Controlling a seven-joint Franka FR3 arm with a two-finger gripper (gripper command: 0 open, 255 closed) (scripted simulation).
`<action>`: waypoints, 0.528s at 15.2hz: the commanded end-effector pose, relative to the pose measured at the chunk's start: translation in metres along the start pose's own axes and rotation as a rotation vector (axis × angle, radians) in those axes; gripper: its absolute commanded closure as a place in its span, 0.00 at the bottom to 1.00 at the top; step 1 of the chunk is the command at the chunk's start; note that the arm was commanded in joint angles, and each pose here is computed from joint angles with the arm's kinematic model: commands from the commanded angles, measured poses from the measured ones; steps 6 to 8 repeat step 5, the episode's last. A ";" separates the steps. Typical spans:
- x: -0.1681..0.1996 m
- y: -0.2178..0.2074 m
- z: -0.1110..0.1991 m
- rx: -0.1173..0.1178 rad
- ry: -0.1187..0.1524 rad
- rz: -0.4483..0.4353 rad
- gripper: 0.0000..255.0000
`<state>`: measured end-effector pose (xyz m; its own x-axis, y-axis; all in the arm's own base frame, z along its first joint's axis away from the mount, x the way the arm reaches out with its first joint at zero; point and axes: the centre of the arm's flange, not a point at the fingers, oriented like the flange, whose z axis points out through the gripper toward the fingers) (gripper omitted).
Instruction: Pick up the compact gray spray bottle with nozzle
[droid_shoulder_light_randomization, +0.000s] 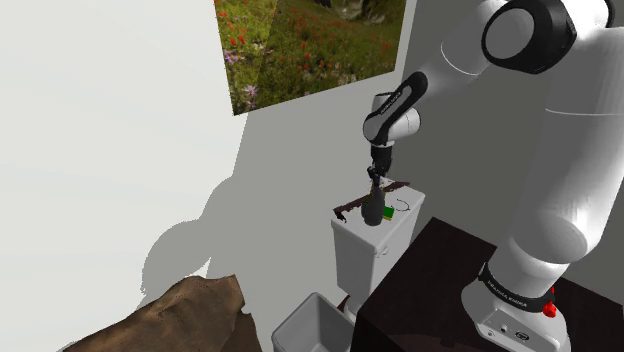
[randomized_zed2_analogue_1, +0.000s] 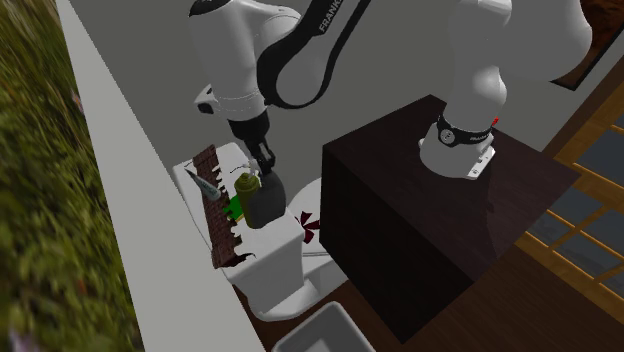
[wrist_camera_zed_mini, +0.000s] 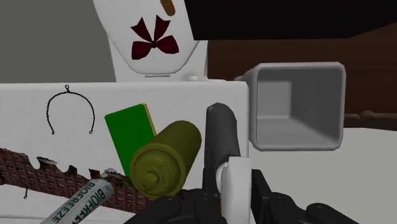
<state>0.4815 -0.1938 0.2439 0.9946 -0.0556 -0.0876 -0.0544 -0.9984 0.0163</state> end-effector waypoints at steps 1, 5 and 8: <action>-0.001 -0.001 -0.011 0.000 0.000 0.000 1.00; -0.002 -0.001 -0.022 0.000 0.000 0.000 1.00; -0.002 -0.001 -0.022 0.000 0.000 0.000 1.00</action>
